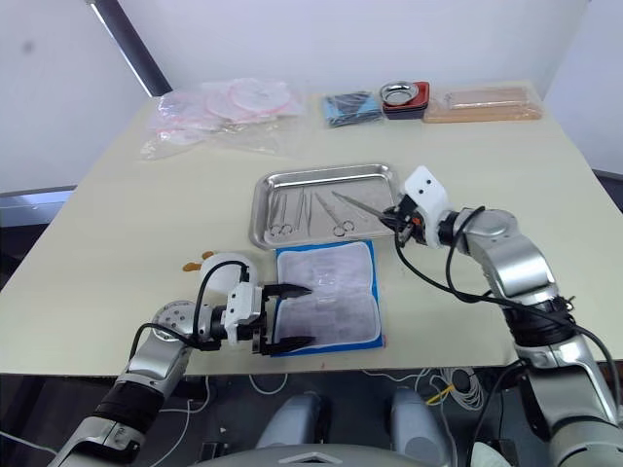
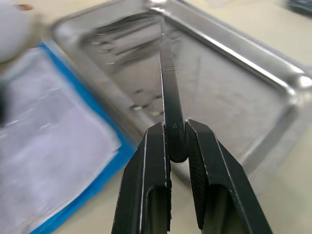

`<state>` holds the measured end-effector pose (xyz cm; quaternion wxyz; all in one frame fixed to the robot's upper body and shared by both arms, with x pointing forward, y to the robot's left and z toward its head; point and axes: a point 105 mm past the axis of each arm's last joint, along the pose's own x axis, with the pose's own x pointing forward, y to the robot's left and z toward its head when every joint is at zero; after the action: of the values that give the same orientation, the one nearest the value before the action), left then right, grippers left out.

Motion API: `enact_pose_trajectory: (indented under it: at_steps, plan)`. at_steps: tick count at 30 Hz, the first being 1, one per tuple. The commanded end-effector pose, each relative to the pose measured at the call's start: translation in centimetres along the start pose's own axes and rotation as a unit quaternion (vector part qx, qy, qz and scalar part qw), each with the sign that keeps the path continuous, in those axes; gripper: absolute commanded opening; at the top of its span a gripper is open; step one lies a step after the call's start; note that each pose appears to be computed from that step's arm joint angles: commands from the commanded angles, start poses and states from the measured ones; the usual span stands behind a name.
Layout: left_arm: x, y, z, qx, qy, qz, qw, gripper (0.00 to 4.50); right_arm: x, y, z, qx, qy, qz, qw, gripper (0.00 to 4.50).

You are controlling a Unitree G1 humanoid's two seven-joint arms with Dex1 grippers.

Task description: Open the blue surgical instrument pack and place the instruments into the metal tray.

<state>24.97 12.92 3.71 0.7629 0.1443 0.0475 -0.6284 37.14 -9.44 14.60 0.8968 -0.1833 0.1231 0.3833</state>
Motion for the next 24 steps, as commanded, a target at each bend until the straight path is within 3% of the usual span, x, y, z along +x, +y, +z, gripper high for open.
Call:
enact_pose_trajectory:
  at_steps: [1, 9, 22, 23, 24]
  plan:
    - [-0.4, -2.6, -5.2, -0.083, 0.089, -0.013, 0.992, 4.5, 1.1, -0.4, 1.3, -0.032, -0.004, -0.031, 0.999, 0.09]
    - [-0.4, -2.6, -5.1, -0.084, 0.087, -0.008, 0.993, 4.5, 4.6, -1.1, 0.6, 0.035, 0.057, -0.108, 0.992, 0.09]
    - [-0.9, -2.8, -5.0, -0.086, 0.09, -0.005, 0.992, 4.5, 6.6, -0.9, -0.3, 0.051, 0.078, -0.117, 0.989, 0.09]
    - [-0.9, -2.9, -5.0, -0.086, 0.091, -0.005, 0.992, 4.5, 6.6, -1.0, -0.3, 0.052, 0.077, -0.116, 0.989, 0.51]
    - [-0.9, -2.9, -5.0, -0.086, 0.091, -0.005, 0.992, 4.5, 6.5, -1.0, -0.2, 0.049, 0.075, -0.115, 0.989, 1.27]
